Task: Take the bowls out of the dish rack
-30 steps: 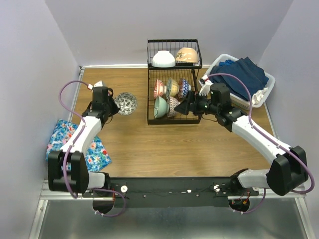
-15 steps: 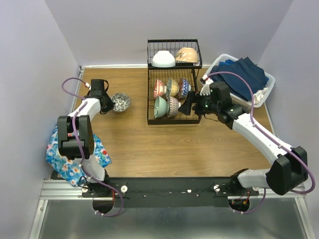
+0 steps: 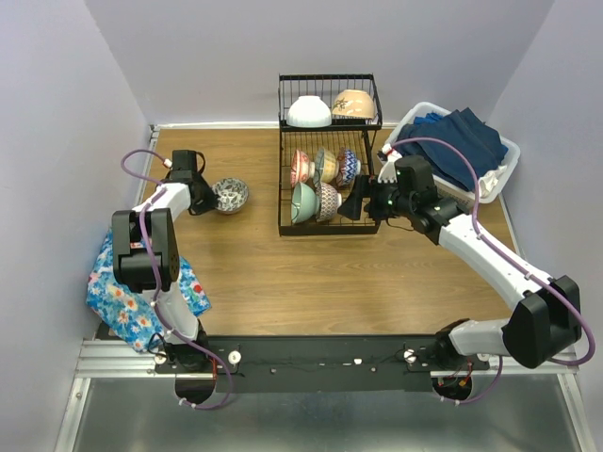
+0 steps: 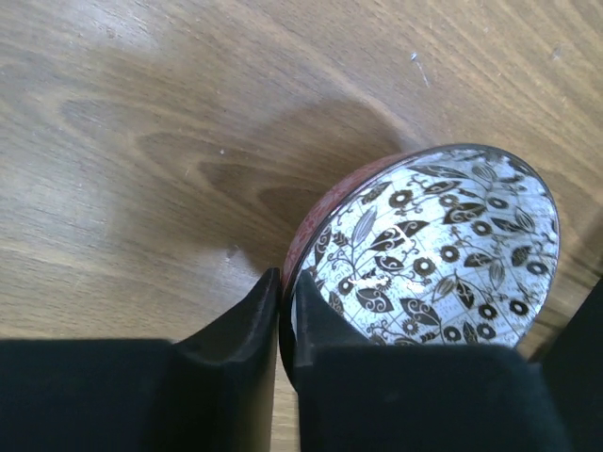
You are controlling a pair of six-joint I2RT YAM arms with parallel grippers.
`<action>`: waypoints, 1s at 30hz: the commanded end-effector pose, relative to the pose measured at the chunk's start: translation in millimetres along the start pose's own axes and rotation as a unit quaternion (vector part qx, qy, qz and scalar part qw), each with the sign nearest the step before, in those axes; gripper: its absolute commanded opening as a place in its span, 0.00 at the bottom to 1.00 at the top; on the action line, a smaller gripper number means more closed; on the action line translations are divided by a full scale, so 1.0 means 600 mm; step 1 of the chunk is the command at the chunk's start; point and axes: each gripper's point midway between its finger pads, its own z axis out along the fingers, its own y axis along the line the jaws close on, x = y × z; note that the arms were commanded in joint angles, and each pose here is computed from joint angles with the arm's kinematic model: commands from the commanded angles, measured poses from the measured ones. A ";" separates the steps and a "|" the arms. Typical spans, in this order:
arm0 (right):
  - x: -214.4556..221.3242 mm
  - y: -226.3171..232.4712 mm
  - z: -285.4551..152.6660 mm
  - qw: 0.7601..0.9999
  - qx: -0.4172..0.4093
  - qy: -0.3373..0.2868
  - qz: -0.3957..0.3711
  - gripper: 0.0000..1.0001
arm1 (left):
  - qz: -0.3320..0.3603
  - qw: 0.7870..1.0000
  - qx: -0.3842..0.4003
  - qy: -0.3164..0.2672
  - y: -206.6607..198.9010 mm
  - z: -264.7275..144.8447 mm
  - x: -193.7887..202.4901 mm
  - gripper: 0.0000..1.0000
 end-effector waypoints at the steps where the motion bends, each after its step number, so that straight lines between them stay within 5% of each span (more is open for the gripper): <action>1: 0.014 -0.015 0.008 1.000 0.013 0.005 0.004 0.96 | -0.002 0.999 0.027 -0.021 -0.014 -0.009 -0.023 0.36; 10: 0.013 -0.031 0.014 0.999 0.041 -0.007 0.027 0.97 | 0.017 0.998 0.017 -0.061 -0.010 -0.060 -0.050 0.89; 13: 0.006 -0.038 0.020 0.997 0.056 -0.015 0.041 0.97 | 0.026 0.997 0.022 -0.074 -0.014 -0.088 -0.053 0.99; 30: -0.028 -0.065 0.096 0.989 0.118 -0.030 0.080 0.97 | 0.190 0.961 0.111 -0.168 -0.063 -0.268 0.034 0.99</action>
